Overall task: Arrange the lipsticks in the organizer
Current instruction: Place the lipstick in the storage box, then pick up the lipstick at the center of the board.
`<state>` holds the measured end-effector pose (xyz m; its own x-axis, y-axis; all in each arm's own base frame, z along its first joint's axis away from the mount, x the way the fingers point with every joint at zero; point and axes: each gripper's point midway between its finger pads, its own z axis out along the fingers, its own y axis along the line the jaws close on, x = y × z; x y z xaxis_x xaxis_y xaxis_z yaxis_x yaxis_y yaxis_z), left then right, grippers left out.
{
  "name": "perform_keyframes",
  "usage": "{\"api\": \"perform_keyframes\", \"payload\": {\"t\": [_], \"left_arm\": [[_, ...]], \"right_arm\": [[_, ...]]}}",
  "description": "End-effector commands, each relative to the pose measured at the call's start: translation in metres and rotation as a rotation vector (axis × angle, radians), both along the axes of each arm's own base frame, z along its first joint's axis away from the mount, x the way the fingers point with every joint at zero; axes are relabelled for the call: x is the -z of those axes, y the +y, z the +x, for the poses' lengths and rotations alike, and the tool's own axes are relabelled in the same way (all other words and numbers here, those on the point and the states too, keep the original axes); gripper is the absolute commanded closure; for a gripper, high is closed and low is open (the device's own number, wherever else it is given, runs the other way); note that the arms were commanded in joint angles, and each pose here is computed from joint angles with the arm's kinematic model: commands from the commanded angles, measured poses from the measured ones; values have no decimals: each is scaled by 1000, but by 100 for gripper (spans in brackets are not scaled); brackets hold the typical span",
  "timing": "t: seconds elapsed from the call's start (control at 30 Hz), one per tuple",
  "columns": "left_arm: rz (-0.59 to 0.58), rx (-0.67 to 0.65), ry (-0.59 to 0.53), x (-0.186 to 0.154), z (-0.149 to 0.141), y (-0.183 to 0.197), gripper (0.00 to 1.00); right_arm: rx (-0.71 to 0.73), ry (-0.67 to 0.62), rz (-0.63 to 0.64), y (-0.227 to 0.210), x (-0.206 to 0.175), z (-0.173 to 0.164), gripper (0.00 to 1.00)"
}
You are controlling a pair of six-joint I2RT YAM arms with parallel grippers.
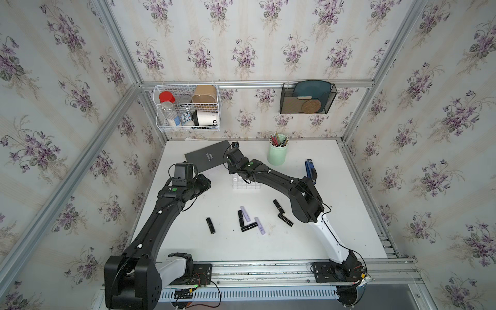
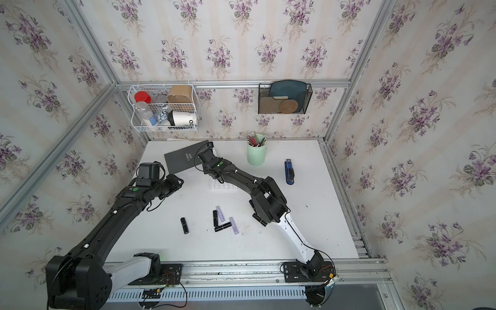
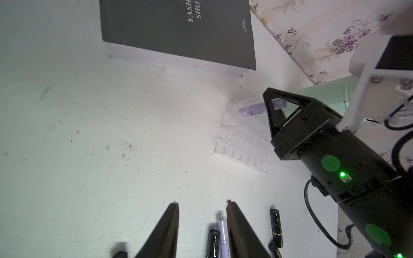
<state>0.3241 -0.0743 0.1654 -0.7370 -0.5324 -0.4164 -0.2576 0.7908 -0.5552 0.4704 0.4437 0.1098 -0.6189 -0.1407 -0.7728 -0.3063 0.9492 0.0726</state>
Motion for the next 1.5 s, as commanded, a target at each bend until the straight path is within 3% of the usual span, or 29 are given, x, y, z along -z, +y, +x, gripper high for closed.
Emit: {"api": "perform_keyframes", "payload": {"t": [0.0, 0.13, 0.27, 0.47, 0.57, 0.67, 0.8, 0.97, 1.13, 1.47], "left_arm": [[-8, 9, -10, -2, 0, -2, 61], [-12, 12, -8, -4, 0, -3, 60], [-18, 18, -3, -4, -1, -4, 60], [-1, 26, 3, -12, -3, -2, 60], [28, 50, 18, -19, -8, -1, 60], [71, 74, 46, -19, -19, 2, 60], [120, 118, 92, -6, -41, -6, 59], [136, 206, 136, 17, -64, -40, 57], [41, 274, 167, 28, -78, -67, 59], [15, 291, 136, 21, -77, -73, 60]], "right_arm": [[-4, -22, 1, 1, -11, 0, 85], [-38, -26, 39, 7, -34, -4, 64], [-51, -43, 71, 5, -69, -8, 51], [-38, -25, 86, -12, -99, -25, 46], [-17, 23, 96, -39, -106, -51, 46], [0, 170, 83, -76, -76, -101, 49], [-29, 366, -41, -121, -27, -203, 50], [-129, 552, -134, -138, 11, -293, 46], [-169, 624, -193, -151, 42, -315, 47], [-242, 655, -210, -136, 64, -317, 52]]}}
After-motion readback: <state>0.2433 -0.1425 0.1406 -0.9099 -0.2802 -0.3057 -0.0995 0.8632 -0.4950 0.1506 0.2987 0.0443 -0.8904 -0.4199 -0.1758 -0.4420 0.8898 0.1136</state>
